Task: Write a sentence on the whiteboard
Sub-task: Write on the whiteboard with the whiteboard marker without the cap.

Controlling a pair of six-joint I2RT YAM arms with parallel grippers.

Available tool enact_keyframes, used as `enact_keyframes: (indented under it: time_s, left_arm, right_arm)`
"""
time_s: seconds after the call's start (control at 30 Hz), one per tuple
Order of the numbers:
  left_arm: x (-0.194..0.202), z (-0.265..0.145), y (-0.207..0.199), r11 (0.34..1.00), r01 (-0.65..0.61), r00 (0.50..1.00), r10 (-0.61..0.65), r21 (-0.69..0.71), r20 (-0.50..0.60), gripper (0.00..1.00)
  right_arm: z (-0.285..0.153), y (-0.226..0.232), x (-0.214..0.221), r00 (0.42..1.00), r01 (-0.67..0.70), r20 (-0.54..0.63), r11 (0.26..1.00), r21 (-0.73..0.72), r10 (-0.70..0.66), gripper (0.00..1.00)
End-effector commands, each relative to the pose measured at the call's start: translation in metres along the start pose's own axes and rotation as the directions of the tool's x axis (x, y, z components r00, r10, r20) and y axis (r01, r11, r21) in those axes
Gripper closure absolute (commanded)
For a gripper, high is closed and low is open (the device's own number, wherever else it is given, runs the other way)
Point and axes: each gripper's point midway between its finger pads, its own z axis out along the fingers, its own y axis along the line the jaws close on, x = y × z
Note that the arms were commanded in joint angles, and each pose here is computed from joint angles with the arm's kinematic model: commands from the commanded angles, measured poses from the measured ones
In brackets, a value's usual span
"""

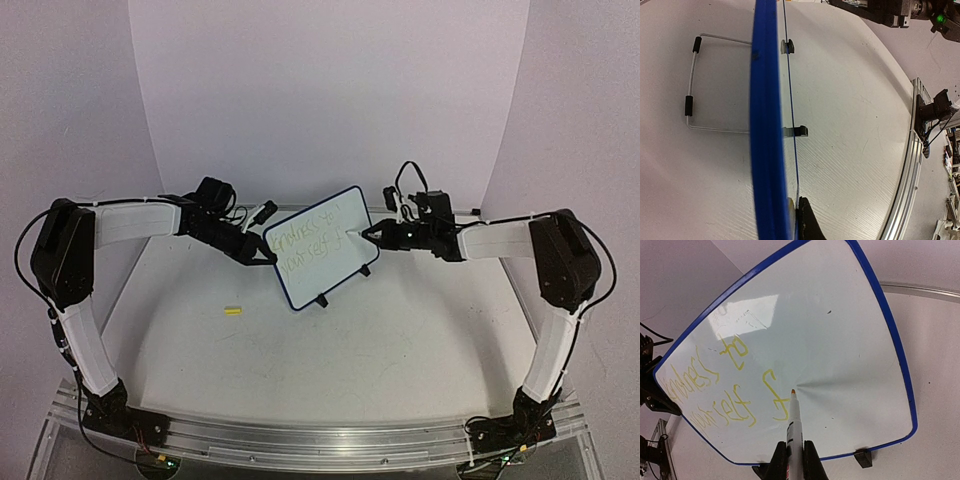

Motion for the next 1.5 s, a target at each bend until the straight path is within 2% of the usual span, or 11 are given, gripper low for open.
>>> enact_keyframes:
  time_s: [0.0,0.97,1.47]
  left_arm:
    - [-0.008,0.001,0.002,0.999,-0.026,1.000,0.026,-0.023,0.004,1.00]
    - [-0.009,0.001,0.002,0.999,-0.026,1.000,0.026,-0.022,0.004,1.00]
    - [-0.010,0.001,0.002,0.999,-0.026,1.000,0.026,-0.020,0.006,1.00]
  right_arm:
    - [0.007,0.003,-0.016,0.999,0.018,0.031,1.000,-0.019,-0.017,1.00]
    - [0.008,-0.015,0.019,0.999,-0.038,-0.027,0.999,0.035,0.039,1.00]
    - [-0.018,0.025,-0.026,0.997,0.025,0.076,1.000,-0.010,-0.024,1.00]
